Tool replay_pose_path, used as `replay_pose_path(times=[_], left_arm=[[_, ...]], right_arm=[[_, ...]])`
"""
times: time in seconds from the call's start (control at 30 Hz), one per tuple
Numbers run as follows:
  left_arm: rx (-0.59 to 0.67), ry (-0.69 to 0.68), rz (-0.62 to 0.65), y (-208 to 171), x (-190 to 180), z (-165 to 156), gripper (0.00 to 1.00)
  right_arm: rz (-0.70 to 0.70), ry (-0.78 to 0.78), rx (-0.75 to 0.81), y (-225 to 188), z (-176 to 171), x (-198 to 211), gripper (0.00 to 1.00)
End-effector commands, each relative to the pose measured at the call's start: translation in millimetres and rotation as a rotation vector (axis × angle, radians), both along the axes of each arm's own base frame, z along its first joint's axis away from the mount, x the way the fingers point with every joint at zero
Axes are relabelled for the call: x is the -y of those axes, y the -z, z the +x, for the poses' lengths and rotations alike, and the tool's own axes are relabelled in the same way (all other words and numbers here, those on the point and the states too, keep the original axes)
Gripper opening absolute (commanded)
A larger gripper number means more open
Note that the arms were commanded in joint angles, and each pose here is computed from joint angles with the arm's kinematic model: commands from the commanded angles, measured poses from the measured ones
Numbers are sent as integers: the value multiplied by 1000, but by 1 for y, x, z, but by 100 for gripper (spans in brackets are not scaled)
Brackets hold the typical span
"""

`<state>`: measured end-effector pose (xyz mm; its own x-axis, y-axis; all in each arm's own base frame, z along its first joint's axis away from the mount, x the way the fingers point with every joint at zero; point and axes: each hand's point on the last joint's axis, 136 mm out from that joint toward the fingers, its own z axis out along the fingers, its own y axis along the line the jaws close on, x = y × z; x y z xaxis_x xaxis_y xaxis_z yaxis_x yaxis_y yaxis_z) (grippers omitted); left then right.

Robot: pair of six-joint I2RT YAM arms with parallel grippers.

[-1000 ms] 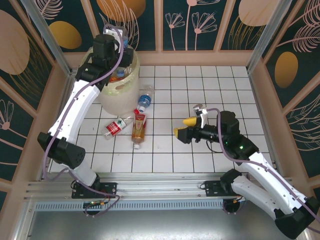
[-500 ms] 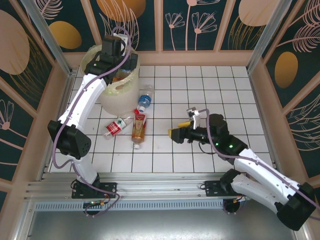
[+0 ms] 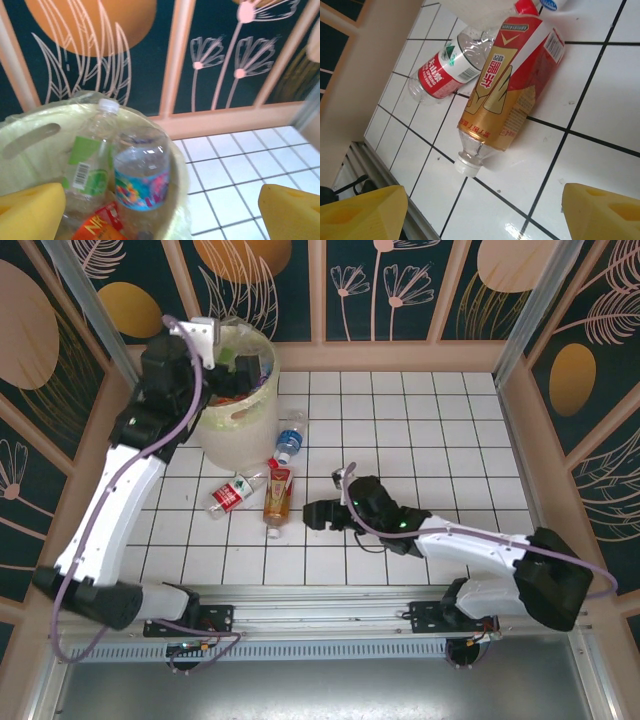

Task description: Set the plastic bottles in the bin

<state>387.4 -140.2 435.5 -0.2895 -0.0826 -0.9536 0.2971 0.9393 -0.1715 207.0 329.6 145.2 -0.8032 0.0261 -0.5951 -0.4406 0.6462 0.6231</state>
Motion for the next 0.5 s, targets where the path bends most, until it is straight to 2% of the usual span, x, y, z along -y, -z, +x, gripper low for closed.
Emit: replay_pose_path(times=[0.0, 0.2, 0.33, 0.47], left_arm=[[-56, 128, -113, 18, 19, -22, 99], [-136, 205, -248, 55, 21, -73, 98], [-222, 181, -288, 90, 15, -91, 99], [-236, 119, -315, 104, 1, -106, 99]], right_arm=[[58, 58, 16, -16, 13, -25, 81], [-12, 59, -50, 17, 11, -60, 80], [-47, 82, -86, 36, 16, -78, 80], [-99, 109, -110, 56, 21, -90, 83]])
